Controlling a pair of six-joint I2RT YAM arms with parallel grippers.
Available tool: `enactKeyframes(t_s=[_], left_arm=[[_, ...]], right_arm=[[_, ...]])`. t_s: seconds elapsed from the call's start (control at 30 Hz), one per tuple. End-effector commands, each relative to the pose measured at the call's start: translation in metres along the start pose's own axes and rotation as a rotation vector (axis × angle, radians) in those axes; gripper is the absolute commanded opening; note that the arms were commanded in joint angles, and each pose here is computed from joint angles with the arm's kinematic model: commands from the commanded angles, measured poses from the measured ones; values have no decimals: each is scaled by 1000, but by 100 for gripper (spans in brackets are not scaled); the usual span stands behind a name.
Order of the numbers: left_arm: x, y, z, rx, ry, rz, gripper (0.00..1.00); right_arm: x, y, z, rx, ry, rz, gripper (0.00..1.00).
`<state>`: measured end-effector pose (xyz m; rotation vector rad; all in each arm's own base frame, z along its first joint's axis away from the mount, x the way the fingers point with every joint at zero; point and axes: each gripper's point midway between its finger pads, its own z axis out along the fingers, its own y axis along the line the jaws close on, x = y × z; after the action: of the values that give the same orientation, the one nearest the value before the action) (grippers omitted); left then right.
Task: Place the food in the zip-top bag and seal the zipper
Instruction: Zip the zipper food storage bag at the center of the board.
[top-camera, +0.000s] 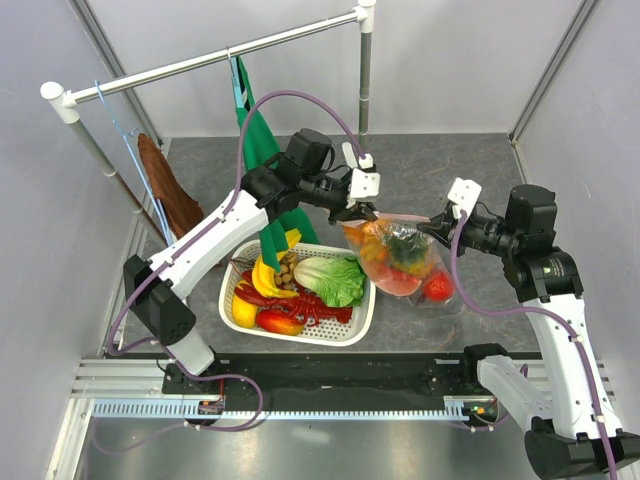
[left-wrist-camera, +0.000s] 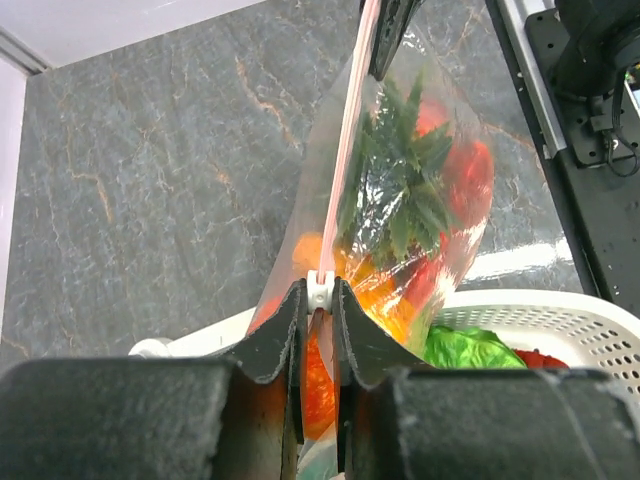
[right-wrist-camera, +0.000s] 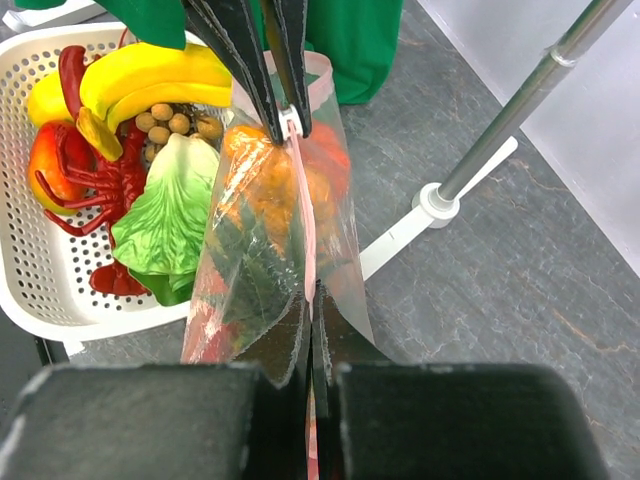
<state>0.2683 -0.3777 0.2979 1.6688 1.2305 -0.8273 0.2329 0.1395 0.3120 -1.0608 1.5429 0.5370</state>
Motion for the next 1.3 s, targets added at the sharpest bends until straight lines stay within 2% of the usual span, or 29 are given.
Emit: enactKeyframes(t_s=[0.0,0.07,0.1,0.17,0.2,0.3,0.43,0.57,0.7,0.73,0.93,1.1,1.23,1.27], left_arm=[[7,22,-40,-117,71,33,2],[-7,22,-36,-104,34,12,2],[-22,28,-39,-118,9,22,2],[-34,28,-31,-112,-8,14,2],[-47,30,-32,-119,-26,38,2],[-61,23,-18,-99,-37,101,2],[-73,15,0,-68,-47,133,2],[-79,2,14,-19,-64,155,2],[-75,-3,26,-1,-56,142,2],[-74,-3,28,0,-54,132,2],[-74,-8,36,24,-60,105,2],[-80,-26,45,55,-62,162,2],[-84,-35,52,73,-64,170,2],[-86,-37,53,77,-67,174,2]], right_arm=[[-18,-17,-13,97,-8,-66,1],[-17,-26,-12,124,9,-57,19],[-25,-28,-14,128,4,-65,44],[-33,-29,-15,118,-6,-80,64],[-43,-30,-18,120,-21,-100,79],[-59,-27,-23,115,-54,-148,98],[-68,-25,-27,108,-62,-195,98],[-59,-16,-27,40,-20,-275,97],[-36,-4,-24,-36,27,-321,83],[-31,-1,-24,-52,39,-325,82],[-8,11,-24,-106,101,-288,79],[-7,8,-18,-117,92,-264,78],[-7,7,-13,-132,89,-242,73],[-5,7,-11,-134,91,-226,69]])
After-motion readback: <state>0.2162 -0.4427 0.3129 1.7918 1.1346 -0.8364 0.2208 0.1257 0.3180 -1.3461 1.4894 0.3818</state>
